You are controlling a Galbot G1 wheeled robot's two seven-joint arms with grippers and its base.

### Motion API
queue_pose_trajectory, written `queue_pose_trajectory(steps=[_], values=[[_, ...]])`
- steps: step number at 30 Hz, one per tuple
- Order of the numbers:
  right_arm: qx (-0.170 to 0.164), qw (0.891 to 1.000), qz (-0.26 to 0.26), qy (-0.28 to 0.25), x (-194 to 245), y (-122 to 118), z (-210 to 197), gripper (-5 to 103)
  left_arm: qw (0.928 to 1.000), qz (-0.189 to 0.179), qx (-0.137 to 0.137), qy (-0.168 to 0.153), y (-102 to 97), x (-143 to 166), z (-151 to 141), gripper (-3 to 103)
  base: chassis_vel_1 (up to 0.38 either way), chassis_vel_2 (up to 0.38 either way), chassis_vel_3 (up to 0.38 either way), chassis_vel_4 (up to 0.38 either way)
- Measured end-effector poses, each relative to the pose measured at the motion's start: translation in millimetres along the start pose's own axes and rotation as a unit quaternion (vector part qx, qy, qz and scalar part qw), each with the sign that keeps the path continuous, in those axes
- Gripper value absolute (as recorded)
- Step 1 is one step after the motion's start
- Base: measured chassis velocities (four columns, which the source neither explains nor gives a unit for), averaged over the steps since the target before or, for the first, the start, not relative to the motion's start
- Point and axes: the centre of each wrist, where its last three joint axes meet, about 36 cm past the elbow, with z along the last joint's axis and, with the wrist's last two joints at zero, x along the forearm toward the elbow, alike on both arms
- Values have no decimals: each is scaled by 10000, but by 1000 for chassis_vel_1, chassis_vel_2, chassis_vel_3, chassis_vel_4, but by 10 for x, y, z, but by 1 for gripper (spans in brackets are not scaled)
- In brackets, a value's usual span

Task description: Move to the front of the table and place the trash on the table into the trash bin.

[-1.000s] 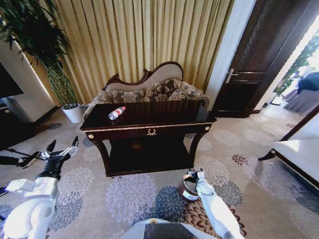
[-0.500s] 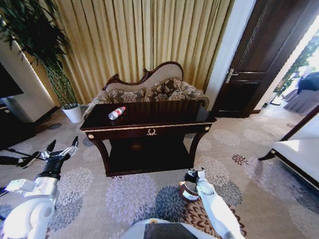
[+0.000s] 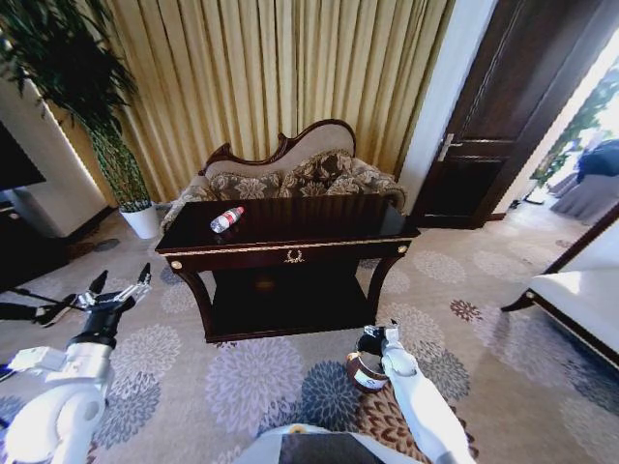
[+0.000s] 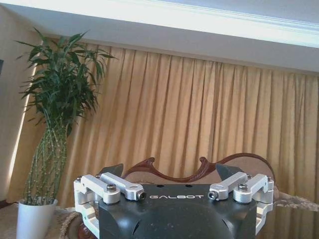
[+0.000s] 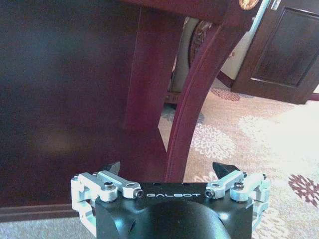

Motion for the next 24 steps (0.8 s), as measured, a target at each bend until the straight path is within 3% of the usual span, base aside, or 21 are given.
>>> queue_pose_trajectory(steps=[7, 13, 24], values=[[-67, 9999, -48, -148, 79, 10, -122, 100, 10000, 18, 61, 44, -22, -31, 54, 100, 0, 0, 0, 0], [-327, 9989, -124, -307, 94, 71, -340, 100, 9999, -15, 86, 100, -17, -25, 95, 100, 0, 0, 0, 0], [-362, 9981, -175, -472, 231, 34, -461, 100, 9999, -44, 98, 87, 1, -38, 105, 100, 0, 0, 0, 0]])
